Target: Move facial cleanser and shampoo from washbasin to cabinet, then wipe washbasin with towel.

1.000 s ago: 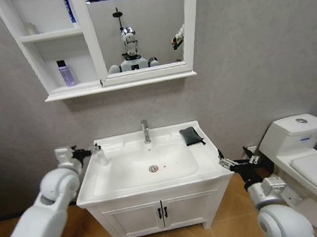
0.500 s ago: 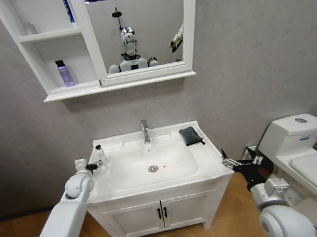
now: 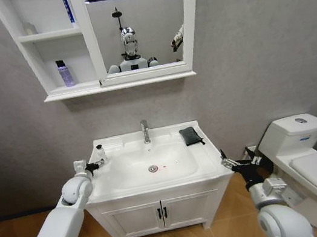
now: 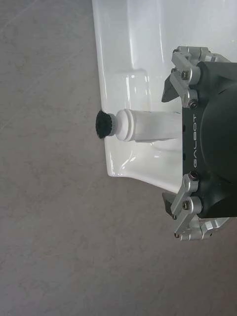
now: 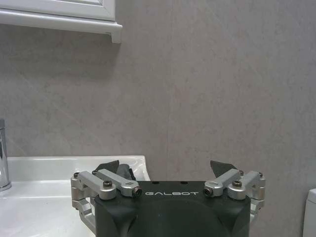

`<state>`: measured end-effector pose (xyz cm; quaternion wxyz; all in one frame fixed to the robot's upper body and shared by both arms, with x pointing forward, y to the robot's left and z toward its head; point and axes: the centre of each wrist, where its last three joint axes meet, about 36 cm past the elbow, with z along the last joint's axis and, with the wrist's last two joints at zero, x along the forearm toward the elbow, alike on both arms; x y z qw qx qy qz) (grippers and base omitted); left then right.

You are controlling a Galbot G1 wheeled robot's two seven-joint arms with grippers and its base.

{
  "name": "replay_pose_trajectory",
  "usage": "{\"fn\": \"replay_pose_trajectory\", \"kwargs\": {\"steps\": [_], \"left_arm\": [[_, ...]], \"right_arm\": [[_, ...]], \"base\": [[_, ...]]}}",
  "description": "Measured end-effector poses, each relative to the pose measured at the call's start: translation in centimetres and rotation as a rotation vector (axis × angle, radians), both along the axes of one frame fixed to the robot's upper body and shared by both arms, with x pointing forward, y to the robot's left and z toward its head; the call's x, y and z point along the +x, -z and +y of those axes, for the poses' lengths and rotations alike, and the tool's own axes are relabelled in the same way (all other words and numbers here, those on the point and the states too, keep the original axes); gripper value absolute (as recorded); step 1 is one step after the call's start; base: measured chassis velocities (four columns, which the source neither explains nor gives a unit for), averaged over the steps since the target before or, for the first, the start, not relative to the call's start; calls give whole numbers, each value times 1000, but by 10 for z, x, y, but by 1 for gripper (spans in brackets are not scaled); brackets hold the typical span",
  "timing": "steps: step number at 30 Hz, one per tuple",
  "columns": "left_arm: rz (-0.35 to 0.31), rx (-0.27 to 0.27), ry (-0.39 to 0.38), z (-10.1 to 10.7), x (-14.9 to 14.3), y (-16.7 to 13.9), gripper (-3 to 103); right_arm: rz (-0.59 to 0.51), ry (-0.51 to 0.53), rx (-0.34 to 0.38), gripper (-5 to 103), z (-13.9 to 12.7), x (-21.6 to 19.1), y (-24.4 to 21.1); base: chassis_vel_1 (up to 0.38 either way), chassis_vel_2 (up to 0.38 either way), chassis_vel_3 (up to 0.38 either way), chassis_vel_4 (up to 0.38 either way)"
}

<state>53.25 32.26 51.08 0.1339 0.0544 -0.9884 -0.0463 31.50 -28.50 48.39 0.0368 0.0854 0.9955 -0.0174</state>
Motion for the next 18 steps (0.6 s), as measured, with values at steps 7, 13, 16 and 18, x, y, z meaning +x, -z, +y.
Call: {"fn": "replay_pose_trajectory", "kwargs": {"steps": [7, 13, 16, 18], "left_arm": [[-97, 3, -4, -2, 11, 21, 100], [-88, 5, -3, -5, 21, 26, 100], [-83, 2, 6, -8, 27, 27, 100], [-82, 1, 16, -10, 30, 28, 103]], "right_arm": [[-1, 7, -7, 100, -2, -2, -2], [-4, 9, -9, 100, -3, -3, -3], [-4, 10, -9, 100, -3, -3, -3], [-4, 10, -9, 100, -3, -3, -3]], "base": [[0, 0, 0, 0], [0, 0, 0, 0], [0, 0, 0, 0], [0, 0, 0, 0]]}}
